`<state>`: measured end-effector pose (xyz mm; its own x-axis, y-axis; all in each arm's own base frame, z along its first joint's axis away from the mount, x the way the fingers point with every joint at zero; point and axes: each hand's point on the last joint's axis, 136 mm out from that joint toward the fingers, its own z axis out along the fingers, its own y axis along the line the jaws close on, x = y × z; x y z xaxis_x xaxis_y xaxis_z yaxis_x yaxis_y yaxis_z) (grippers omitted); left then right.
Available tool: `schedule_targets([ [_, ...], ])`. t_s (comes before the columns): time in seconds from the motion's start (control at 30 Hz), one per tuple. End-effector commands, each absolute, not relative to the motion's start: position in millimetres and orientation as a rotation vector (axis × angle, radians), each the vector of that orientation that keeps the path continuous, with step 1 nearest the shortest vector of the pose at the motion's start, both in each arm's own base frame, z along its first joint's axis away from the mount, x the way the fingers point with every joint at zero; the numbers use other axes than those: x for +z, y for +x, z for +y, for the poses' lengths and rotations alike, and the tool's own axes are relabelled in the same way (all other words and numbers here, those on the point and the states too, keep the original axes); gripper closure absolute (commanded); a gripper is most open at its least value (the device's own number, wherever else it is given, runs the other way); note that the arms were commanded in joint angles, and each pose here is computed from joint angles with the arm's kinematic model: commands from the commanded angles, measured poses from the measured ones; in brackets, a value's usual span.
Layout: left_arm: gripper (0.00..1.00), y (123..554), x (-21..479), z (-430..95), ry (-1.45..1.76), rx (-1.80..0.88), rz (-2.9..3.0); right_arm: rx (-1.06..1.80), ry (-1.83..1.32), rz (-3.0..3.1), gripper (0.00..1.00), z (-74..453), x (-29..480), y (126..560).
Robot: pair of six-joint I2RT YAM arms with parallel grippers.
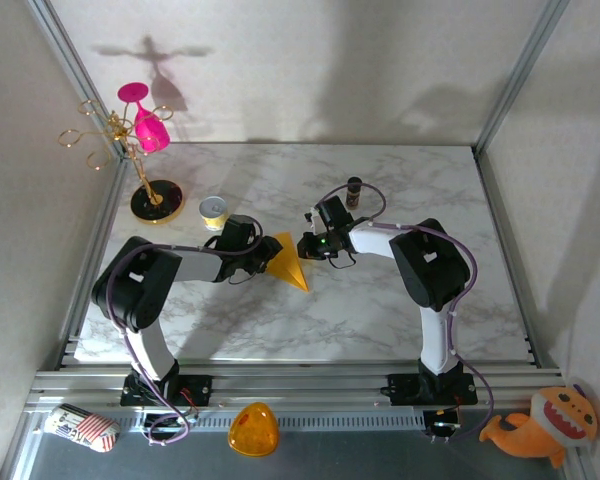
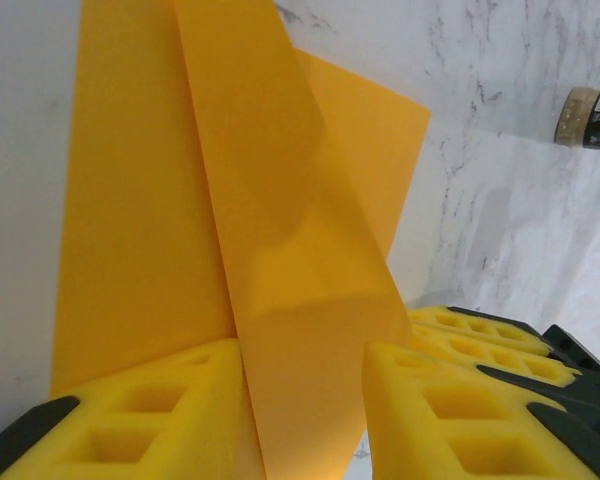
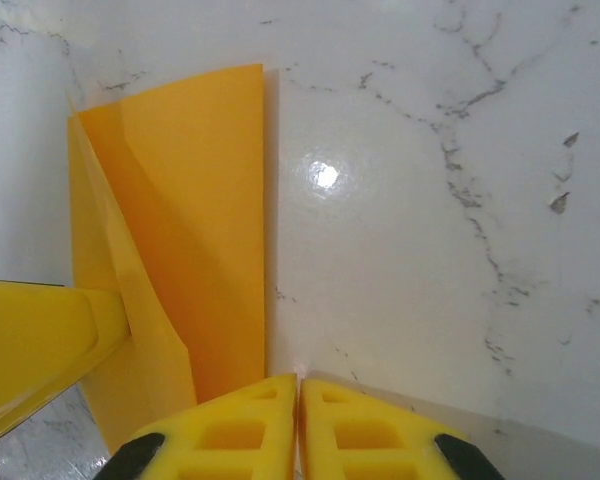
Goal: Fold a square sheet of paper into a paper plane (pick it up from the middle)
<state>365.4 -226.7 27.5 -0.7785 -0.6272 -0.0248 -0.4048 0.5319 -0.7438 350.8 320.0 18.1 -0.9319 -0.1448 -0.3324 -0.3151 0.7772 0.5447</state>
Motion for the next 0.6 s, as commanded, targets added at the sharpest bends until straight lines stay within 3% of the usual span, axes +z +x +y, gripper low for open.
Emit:
schedule_targets([
  [0.0,0.63,364.2,30.2,-217.2,-0.863,-1.046,2.482,0.828,-0.346,2.746,0.87,311.7,1.8,345.8],
  [0.13,0.64,365.7,44.0,-221.2,-0.834,-1.082,2.458,0.871,-0.358,2.638,0.81,315.8,35.9,351.2],
  [0.3,0.63,363.4,53.2,-214.4,-0.827,-1.045,2.449,0.881,-0.421,2.575,0.64,319.0,53.3,346.2],
  [0.57,0.61,360.5,37.9,-211.8,-0.842,-1.0,2.488,0.815,-0.493,2.667,0.62,327.2,24.6,336.8],
])
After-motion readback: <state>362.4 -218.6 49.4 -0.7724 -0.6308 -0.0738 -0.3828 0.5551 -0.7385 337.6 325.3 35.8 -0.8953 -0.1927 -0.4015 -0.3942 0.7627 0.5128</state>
